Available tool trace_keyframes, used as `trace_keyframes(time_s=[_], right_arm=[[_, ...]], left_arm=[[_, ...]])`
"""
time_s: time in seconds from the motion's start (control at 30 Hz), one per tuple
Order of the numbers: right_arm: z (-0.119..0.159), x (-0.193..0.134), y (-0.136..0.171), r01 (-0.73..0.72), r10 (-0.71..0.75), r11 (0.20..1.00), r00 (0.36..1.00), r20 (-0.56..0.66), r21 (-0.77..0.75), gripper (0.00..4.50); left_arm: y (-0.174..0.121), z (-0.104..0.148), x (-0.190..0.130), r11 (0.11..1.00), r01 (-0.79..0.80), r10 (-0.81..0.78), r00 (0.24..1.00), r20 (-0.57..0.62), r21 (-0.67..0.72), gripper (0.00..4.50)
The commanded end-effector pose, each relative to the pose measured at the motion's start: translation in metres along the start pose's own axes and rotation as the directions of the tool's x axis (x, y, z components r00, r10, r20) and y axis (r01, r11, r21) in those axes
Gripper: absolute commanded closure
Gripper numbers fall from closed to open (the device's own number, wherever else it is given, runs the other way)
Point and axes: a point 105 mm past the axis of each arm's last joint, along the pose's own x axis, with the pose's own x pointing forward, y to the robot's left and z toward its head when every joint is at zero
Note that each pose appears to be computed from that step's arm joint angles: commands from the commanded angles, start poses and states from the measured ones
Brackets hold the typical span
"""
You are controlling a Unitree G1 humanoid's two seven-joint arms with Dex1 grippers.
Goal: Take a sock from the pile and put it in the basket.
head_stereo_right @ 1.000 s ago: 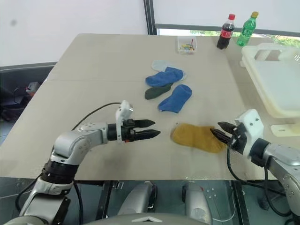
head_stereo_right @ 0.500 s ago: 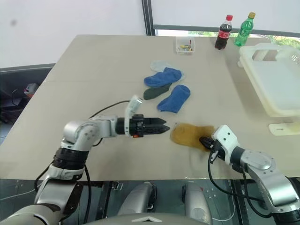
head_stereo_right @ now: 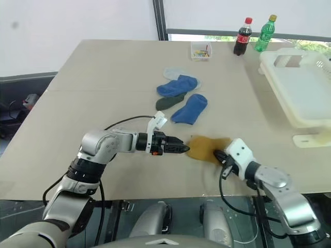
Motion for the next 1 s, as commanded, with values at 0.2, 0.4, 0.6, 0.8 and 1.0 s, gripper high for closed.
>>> trace_keyframes(time_s=[0.2,0.4,0.6,0.8,1.0], right_arm=[[0.000,0.030,0.020,-0.116,0.116,0.993,0.993,-0.011,0.001,4.36],[0.010,0.038,0.018,-0.130,0.130,0.991,0.991,0.008,-0.016,4.36],[0.029,0.014,0.011,-0.120,0.122,0.992,0.992,0.043,-0.050,4.36],[0.044,-0.009,0.001,-0.080,0.084,0.993,0.996,0.042,-0.081,4.36],[0.003,-0.006,-0.007,-0.062,0.062,0.998,0.993,-0.098,0.000,4.36]], left_arm=[[-0.003,-0.010,-0.033,0.998,-0.059,0.060,0.998,0.019,-0.036,0.82],[-0.002,-0.019,-0.040,0.991,-0.114,0.115,0.993,0.010,-0.070,0.82],[-0.003,-0.019,-0.032,0.990,-0.113,0.116,0.993,0.031,-0.088,0.82],[-0.001,-0.015,-0.034,0.989,-0.112,0.116,0.992,0.039,-0.091,0.82],[-0.002,-0.014,-0.031,0.991,-0.097,0.101,0.994,0.037,-0.088,0.82]])
